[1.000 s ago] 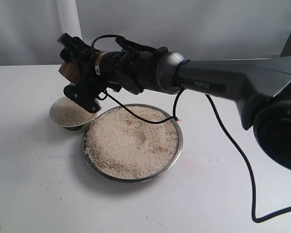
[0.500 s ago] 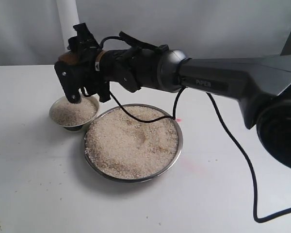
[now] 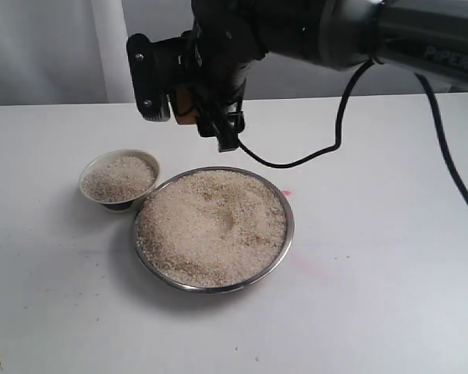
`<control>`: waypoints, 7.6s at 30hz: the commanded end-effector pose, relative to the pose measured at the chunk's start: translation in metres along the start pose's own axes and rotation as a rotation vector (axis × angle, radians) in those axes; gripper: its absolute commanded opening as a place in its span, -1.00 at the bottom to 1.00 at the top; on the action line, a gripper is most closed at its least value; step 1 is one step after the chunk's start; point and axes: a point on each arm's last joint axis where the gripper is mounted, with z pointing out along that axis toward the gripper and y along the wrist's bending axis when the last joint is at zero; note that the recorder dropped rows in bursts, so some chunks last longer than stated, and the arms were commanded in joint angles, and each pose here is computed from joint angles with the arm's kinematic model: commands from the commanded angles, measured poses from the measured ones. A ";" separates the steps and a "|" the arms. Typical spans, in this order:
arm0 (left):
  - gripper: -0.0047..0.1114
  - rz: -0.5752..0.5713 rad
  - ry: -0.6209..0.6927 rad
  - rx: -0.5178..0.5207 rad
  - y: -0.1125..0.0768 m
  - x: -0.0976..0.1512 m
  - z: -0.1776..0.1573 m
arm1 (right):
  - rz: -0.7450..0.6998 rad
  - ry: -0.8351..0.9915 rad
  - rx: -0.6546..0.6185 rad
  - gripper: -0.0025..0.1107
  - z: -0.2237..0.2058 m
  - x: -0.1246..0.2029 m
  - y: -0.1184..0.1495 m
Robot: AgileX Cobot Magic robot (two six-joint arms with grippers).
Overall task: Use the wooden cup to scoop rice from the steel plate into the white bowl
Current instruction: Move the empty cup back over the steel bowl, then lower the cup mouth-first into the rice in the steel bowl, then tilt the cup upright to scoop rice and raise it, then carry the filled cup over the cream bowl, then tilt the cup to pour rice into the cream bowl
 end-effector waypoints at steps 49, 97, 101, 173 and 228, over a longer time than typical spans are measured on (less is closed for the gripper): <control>-0.92 -0.007 -0.005 0.011 -0.001 -0.001 0.000 | -0.359 0.071 -0.151 -0.96 0.111 -0.025 0.111; -0.92 -0.007 -0.005 0.011 -0.001 -0.001 0.000 | 0.268 -0.291 -0.349 -0.96 0.110 -0.004 0.096; -0.92 -0.007 -0.005 0.011 -0.001 -0.001 0.000 | 0.277 -0.311 -0.340 -0.96 0.110 0.005 0.103; -0.92 -0.007 -0.005 0.011 -0.001 -0.001 0.000 | -0.175 -0.421 0.389 -0.96 0.119 -0.056 0.009; -0.92 -0.007 -0.005 0.011 -0.001 -0.001 0.000 | -0.653 -0.305 0.576 -0.96 0.115 -0.060 0.003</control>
